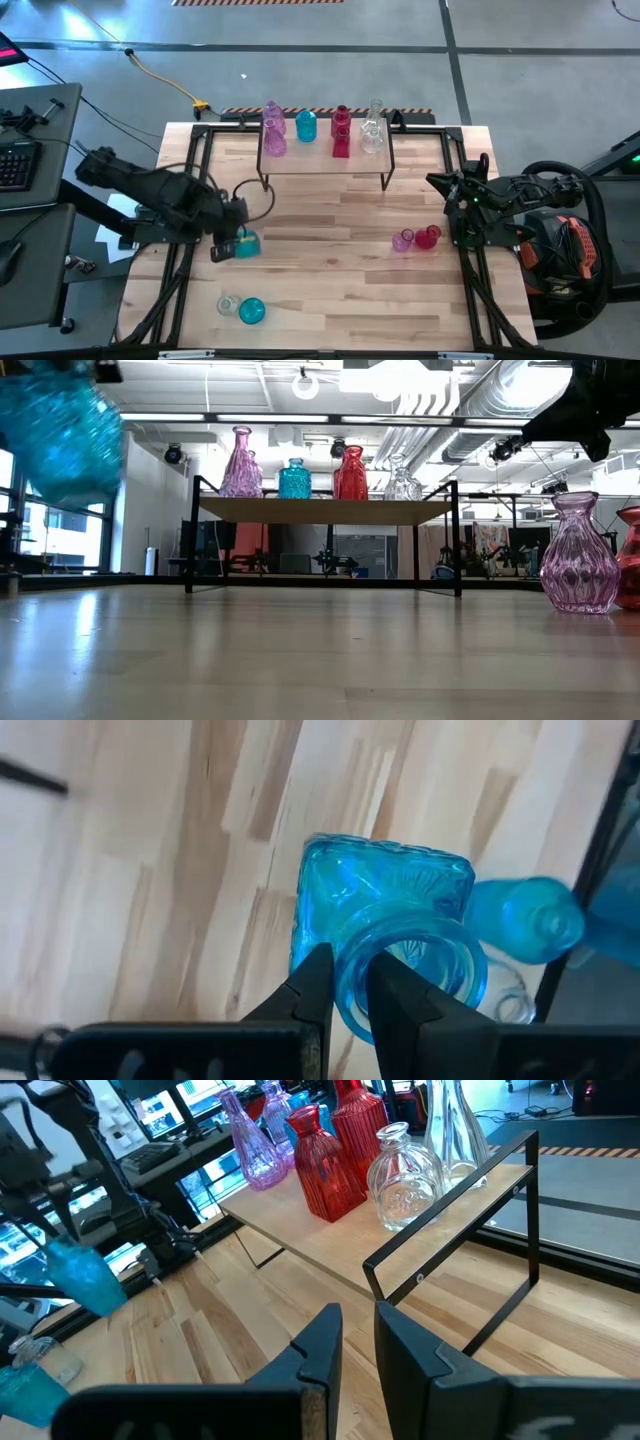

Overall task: Sort vases onto shelf
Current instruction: Put the top blue vase on the shelf aligned with the other blue vase

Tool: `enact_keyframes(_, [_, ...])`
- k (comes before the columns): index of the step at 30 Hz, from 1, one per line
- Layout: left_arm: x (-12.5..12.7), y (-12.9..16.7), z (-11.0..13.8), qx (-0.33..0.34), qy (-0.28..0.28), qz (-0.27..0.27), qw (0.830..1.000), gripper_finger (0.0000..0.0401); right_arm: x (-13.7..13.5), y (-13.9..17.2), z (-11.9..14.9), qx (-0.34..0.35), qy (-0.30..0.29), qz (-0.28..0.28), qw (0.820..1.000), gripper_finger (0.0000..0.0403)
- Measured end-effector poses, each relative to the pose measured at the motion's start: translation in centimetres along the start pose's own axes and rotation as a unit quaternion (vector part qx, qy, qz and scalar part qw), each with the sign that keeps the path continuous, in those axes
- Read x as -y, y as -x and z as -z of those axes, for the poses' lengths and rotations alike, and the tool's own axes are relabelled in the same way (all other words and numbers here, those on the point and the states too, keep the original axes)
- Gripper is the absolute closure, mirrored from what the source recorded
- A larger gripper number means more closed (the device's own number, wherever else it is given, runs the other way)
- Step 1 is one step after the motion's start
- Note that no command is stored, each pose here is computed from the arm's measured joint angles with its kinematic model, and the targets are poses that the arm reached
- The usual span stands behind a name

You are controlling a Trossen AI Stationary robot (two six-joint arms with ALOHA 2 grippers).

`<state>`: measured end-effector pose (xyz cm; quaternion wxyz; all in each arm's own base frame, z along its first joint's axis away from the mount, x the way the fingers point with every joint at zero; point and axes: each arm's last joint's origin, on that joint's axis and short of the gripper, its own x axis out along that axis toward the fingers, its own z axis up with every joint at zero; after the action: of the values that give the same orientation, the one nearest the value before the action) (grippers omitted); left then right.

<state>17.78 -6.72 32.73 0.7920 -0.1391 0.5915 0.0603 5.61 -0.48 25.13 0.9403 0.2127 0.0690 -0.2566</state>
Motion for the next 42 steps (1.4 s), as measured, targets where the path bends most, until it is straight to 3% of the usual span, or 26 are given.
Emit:
enact_keyframes(10, [-0.9,2.4,-4.5,0.032,-0.068,-0.010,0.997,0.0366,0.0,0.0,0.0,0.000,0.000,0.000,1.000,0.0359])
enact_keyframes(26, [-4.5,5.6,-12.3,0.023,-0.143,-0.089,0.985,0.0365,0.0,0.0,0.0,0.000,0.000,0.000,1.000,0.0359])
enact_keyframes(42, [-8.6,5.5,-18.1,0.037,-0.186,-0.128,0.973,0.0364,0.0,0.0,0.0,0.000,0.000,0.000,1.000,0.0359])
